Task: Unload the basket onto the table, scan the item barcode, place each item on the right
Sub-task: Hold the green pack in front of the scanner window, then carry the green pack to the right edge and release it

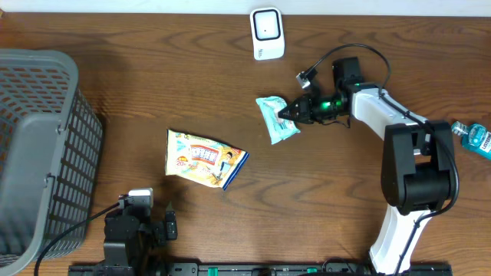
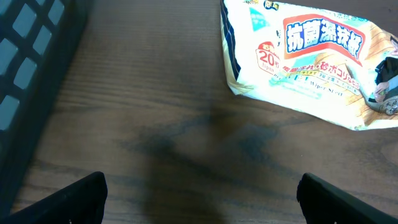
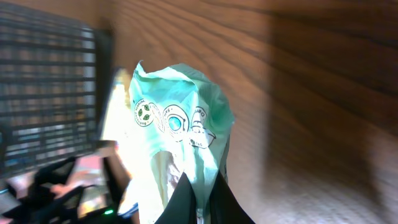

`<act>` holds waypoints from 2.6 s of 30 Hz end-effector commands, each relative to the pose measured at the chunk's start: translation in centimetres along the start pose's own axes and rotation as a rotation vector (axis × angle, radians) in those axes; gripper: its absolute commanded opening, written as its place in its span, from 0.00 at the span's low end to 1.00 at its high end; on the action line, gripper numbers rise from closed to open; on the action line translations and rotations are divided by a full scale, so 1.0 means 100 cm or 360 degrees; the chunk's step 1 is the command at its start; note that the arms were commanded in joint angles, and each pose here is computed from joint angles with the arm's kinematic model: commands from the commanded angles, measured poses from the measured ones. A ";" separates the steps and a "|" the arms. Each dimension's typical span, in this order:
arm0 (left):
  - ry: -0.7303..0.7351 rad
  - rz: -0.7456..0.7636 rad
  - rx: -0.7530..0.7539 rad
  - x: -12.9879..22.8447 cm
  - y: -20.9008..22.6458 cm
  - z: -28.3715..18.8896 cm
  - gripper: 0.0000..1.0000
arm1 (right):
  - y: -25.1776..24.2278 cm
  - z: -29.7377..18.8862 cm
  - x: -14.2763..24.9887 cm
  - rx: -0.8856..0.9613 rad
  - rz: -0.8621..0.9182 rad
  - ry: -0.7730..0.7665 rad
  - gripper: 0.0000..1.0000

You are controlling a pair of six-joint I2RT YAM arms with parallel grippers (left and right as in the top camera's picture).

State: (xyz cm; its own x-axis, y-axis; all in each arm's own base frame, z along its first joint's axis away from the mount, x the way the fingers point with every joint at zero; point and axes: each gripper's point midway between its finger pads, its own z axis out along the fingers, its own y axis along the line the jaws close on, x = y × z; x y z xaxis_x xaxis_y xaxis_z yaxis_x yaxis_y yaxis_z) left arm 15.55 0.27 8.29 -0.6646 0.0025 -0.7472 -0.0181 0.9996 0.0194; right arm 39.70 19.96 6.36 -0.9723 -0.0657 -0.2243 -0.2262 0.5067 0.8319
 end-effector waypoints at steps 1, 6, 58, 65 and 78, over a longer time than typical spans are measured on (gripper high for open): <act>0.0064 -0.0007 0.0009 0.011 -0.001 0.000 0.98 | 0.021 -0.001 0.001 -0.0204 -0.0033 0.0017 0.01; 0.0064 -0.0007 0.0009 0.011 -0.001 0.000 0.98 | 0.002 0.007 -0.016 0.0026 -0.0071 -0.0075 0.01; 0.0064 -0.0007 0.0009 0.011 -0.001 0.000 0.98 | -0.024 0.008 -0.226 0.0626 -0.0121 -0.0873 0.01; 0.0064 -0.0007 0.0009 0.011 -0.001 0.000 0.98 | -0.008 -0.022 -0.218 0.0893 -0.0090 -0.0842 0.01; 0.0064 -0.0007 0.0009 0.011 -0.001 0.000 0.98 | 0.024 -0.182 -0.131 0.1877 0.0361 -0.0991 0.01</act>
State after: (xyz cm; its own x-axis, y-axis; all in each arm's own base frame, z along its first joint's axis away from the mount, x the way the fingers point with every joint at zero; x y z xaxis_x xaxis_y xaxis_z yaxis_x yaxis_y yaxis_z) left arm 15.55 0.27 8.29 -0.6649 0.0029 -0.7470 -0.0178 0.9996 0.0197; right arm 51.84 10.82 17.55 -0.8192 0.2932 -0.4929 0.2423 0.9559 0.1660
